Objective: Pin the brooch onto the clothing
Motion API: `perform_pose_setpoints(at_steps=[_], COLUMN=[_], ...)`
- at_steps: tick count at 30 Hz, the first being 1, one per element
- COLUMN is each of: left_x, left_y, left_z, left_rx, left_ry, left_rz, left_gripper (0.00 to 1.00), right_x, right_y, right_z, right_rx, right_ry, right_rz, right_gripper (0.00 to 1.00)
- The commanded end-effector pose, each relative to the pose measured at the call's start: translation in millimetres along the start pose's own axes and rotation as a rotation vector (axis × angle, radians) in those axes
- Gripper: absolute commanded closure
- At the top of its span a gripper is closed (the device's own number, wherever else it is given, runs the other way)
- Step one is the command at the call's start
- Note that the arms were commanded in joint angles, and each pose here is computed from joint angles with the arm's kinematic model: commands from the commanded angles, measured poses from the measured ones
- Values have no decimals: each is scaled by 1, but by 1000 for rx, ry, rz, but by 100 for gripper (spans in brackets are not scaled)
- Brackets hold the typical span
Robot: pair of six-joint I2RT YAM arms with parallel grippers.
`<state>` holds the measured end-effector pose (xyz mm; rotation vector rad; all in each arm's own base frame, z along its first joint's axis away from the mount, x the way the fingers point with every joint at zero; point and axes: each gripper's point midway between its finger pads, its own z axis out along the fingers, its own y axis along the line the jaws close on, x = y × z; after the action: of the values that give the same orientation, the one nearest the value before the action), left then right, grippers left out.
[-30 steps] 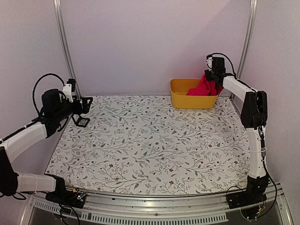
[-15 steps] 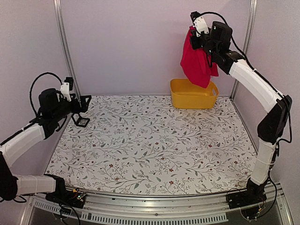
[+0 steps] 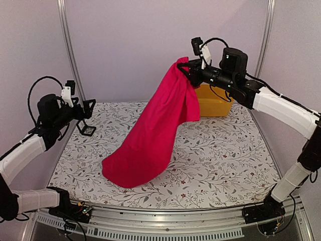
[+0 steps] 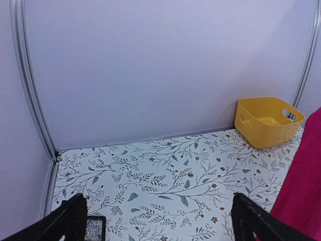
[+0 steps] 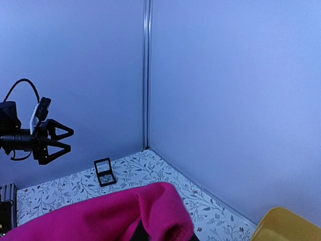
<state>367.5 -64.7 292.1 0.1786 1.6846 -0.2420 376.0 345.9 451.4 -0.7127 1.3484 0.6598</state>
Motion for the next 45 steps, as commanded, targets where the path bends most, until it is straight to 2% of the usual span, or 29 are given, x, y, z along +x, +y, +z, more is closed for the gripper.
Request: perform_pose_setpoints(at_steps=[1,2,4,6,9,11,15,18,22,25,29,34,39,41,44,45], left_x=[-5,-4,-3,-2,2,11,68,108,159,206,257,278,307,313,320,324], left_y=[0,0,-1,-9,-37,-66,-127,-166,-226,-241,-225,-221,-192,-187,-181,-176], left_z=[-1,0,1,2,4,4,-6,-28,-84,-115,-119,-119,-106,-96,-87,-83], left_rx=[5,7,13,51,181,307,550,657,954,1070,1019,1016,876,823,781,747], left_ry=[-14,-10,-5,3,25,68,334,465,543,671,855,943,1026,1039,1070,1080], left_rz=[2,1,3,12,57,114,287,466,636,731,866,872,991,1020,1038,1054], left_gripper=[0,0,0,0,0,0,2,3,2,4,8,12,13,12,12,12], right_x=[104,126,194,241,281,290,289,302,339,356,372,399,414,423,427,423], right_y=[-12,-19,-37,-65,-93,-92,-68,-60,-47,-26,-23,-8,0,-2,-2,-4], right_z=[16,17,17,12,-2,-7,-25,-53,-90,-94,-99,-94,-91,-94,-101,-102], right_rx=[68,110,209,350,499,497,397,408,423,341,344,284,256,280,290,298], right_ry=[230,287,481,642,806,838,833,892,1013,1041,1043,1062,1034,1056,1068,1053], right_rz=[201,220,242,236,197,185,212,228,275,351,371,437,496,495,482,476], right_gripper=[79,75,52,43,37,35,35,39,49,50,48,53,57,66,97,100])
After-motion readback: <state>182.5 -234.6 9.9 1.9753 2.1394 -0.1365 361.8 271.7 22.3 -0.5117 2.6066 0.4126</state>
